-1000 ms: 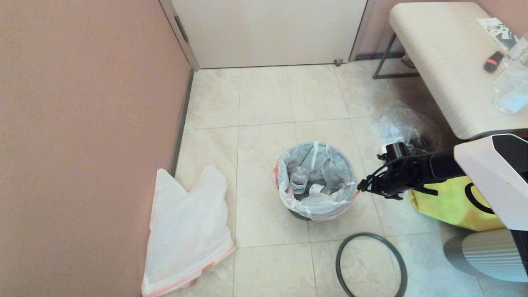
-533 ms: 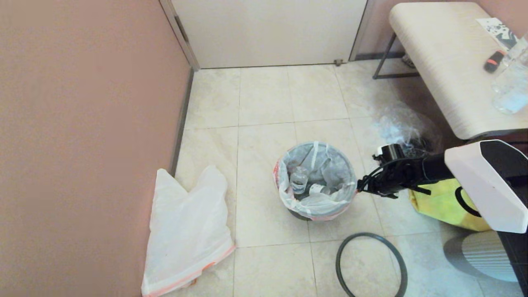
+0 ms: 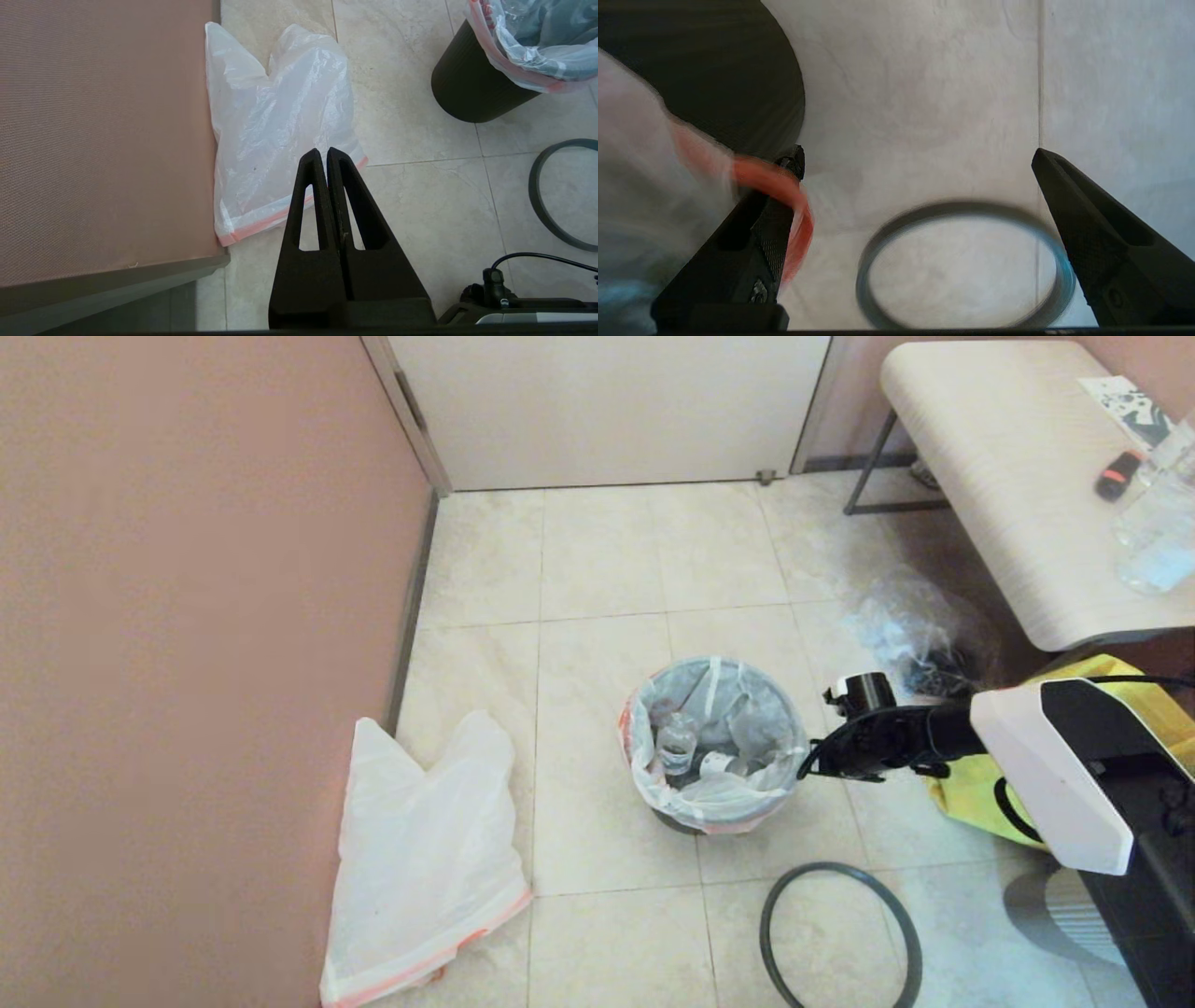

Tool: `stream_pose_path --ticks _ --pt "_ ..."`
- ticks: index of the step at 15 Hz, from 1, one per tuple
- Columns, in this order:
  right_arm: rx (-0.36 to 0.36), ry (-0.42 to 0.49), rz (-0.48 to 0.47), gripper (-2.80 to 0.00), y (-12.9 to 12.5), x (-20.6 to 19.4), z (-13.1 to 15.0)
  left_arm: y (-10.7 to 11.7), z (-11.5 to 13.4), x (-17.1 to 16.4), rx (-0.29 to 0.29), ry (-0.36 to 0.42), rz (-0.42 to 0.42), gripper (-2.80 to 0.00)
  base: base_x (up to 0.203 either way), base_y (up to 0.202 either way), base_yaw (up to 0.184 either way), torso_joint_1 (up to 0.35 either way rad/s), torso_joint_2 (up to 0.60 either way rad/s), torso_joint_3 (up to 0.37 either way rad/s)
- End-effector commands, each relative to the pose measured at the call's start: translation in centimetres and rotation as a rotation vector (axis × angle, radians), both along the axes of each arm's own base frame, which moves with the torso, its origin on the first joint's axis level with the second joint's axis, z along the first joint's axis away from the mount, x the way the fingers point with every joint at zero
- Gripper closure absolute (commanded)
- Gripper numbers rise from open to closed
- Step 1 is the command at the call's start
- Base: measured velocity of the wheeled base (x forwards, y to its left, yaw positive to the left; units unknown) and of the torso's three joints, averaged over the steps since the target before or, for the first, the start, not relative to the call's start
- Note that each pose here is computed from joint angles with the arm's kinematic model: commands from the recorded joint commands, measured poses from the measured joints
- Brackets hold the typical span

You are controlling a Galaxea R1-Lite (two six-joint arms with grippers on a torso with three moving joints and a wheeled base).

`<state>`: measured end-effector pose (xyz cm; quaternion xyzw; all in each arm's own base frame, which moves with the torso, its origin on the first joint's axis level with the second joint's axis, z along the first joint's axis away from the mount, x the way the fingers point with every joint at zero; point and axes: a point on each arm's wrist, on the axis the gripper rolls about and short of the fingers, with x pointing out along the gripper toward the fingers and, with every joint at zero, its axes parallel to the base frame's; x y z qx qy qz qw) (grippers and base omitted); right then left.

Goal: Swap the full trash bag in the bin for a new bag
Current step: Place the trash bag on the floor

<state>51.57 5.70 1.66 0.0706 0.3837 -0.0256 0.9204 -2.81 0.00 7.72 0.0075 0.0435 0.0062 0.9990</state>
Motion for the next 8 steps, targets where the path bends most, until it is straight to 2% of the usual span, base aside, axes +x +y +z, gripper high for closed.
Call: stream_pose_path --ticks 1,3,4,8 --pt "-0.007 -0.003 0.008 -2.80 0.3 0.4 -1.8 0.0 0.0 0.0 0.000 0.002 0.001 0.00 0.000 0.000 0.000 0.000 0.00 0.000" --pt "-0.017 -0.005 0.023 -2.80 0.5 0.4 -1.9 0.0 0.0 0.0 0.000 0.002 0.001 0.00 0.000 0.000 0.000 0.000 0.00 0.000" --pt "-0.017 -0.008 0.026 0.00 0.7 0.4 -1.8 0.0 0.0 0.0 0.000 0.002 0.001 0.00 0.000 0.000 0.000 0.000 0.00 0.000" --pt "-0.014 -0.023 0.024 0.00 1.1 0.2 -0.5 0.0 0.0 0.0 0.000 0.002 0.001 0.00 0.000 0.000 0.000 0.000 0.00 0.000"
